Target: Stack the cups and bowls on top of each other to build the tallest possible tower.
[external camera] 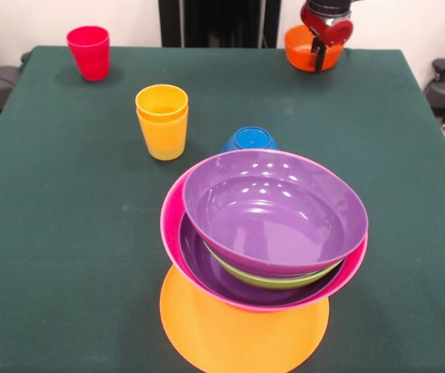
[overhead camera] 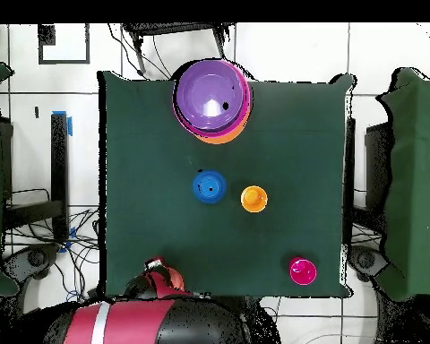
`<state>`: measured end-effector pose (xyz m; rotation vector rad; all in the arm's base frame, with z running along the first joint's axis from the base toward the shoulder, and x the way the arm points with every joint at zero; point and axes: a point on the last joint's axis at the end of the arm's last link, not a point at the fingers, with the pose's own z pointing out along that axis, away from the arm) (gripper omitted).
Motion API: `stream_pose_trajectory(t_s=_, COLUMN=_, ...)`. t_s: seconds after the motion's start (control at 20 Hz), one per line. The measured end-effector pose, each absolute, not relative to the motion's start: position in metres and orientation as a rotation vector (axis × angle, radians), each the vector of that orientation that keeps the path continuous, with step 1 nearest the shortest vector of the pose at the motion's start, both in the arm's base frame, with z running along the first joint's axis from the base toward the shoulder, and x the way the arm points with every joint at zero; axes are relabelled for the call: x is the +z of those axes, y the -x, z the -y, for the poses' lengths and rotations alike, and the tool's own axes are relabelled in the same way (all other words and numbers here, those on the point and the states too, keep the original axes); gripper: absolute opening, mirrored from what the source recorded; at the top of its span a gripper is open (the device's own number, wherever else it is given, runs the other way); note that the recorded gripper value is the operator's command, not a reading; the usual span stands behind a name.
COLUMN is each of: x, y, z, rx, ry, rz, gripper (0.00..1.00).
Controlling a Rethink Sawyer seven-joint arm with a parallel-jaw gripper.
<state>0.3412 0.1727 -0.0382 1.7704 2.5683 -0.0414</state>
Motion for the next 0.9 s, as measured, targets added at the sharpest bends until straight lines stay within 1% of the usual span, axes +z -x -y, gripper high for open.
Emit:
stream_pose_trajectory(t_s=0.2, x=-0.034, y=-0.339, z=-0.173, rx=-0.032, ry=-1.743, rz=-2.588, gripper=0.00)
stream_pose_trajectory(t_s=0.4, x=-0.016, y=-0.350, z=-0.163, rx=-0.048, ry=-1.756, rz=-2.571, gripper=0.00)
stream_pose_trajectory(t_s=0.55, x=0.004, y=-0.363, z=-0.152, rx=-0.079, ry=-1.766, rz=-2.554, gripper=0.00)
stream_pose_trajectory(t_s=0.7, x=0.033, y=-0.390, z=-0.138, rx=-0.123, ry=-1.779, rz=-2.531, gripper=0.00)
stream_pose_trajectory(t_s=0.8, x=0.042, y=-0.400, z=-0.135, rx=-0.132, ry=-1.782, rz=-2.526, gripper=0.00)
stream_pose_trajectory(t_s=0.85, x=0.058, y=-0.421, z=-0.131, rx=-0.137, ry=-1.785, rz=-2.517, gripper=0.00)
stream_pose_trajectory(t_s=0.9, x=0.061, y=-0.425, z=-0.130, rx=-0.137, ry=-1.785, rz=-2.517, gripper=0.00)
